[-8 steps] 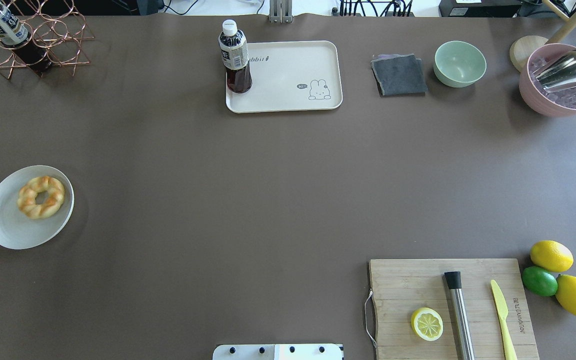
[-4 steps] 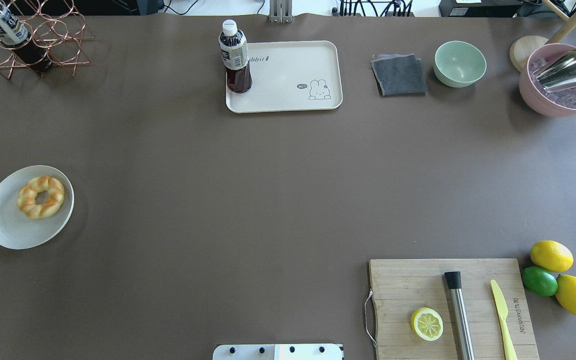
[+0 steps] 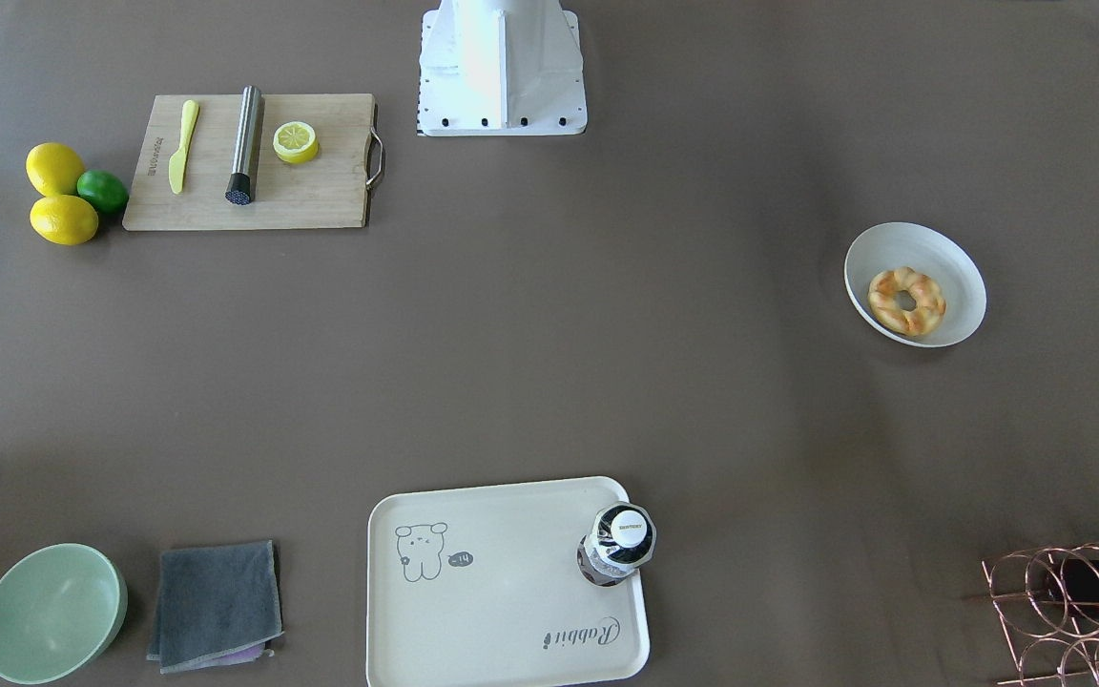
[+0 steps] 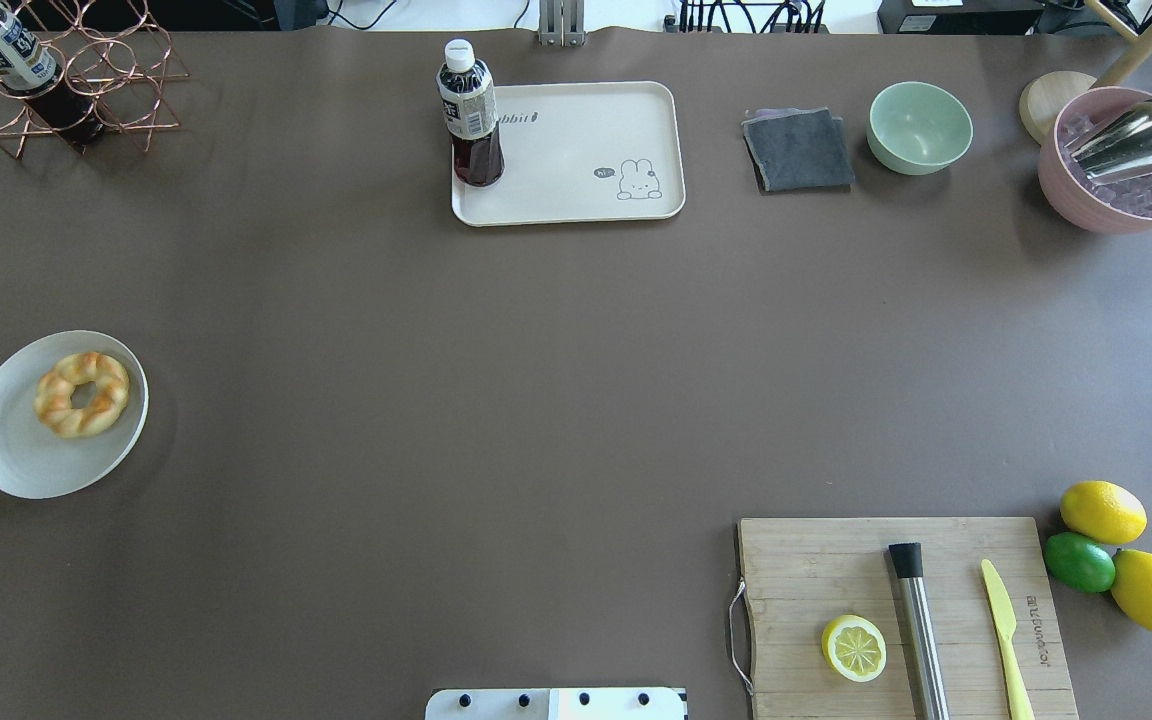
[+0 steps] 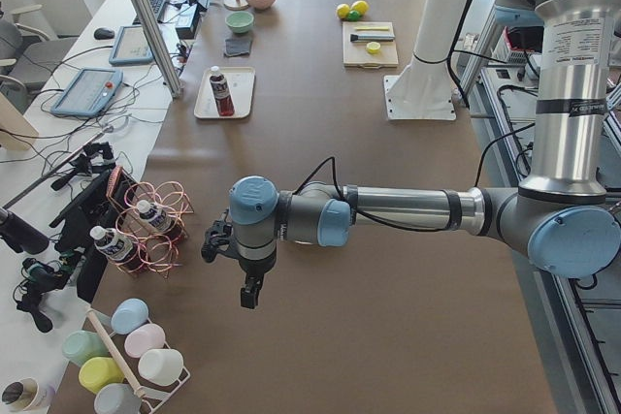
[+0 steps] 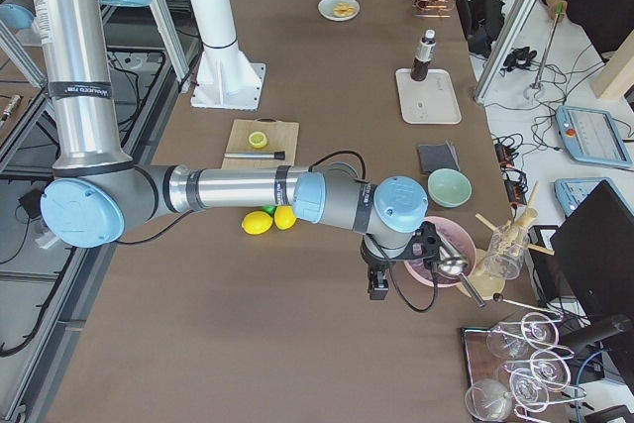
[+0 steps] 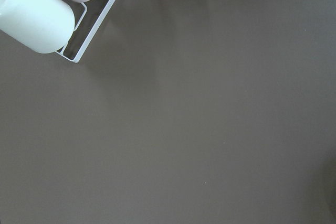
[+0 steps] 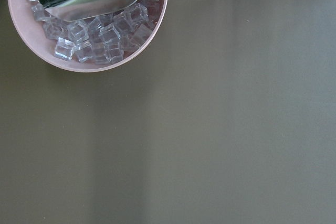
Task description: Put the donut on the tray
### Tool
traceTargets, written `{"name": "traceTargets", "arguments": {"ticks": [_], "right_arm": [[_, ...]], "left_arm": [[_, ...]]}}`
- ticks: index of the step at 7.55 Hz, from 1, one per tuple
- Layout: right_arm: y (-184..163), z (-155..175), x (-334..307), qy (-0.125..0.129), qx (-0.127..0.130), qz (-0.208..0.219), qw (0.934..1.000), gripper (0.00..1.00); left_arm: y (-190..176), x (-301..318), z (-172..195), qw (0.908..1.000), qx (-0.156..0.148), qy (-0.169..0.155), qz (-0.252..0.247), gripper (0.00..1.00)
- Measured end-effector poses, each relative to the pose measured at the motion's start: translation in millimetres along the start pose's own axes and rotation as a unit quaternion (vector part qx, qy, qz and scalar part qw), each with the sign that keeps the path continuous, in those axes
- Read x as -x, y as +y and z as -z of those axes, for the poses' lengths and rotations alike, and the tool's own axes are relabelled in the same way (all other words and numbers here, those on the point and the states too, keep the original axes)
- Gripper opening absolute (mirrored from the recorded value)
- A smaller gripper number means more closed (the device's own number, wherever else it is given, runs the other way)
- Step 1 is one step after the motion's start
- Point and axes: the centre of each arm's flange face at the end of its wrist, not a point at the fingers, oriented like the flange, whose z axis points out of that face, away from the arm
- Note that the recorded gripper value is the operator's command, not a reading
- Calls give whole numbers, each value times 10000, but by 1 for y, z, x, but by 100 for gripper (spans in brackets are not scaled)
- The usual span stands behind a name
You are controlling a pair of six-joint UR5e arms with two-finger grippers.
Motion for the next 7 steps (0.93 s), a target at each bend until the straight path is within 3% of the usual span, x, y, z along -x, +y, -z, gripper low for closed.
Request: {"name": "traceTargets", "arguments": {"ticks": [7], "right_arm": [[2, -3, -2, -12, 22, -26, 10000, 100]], "left_arm": [[0, 0, 2, 9999, -106, 36, 120, 98]]}}
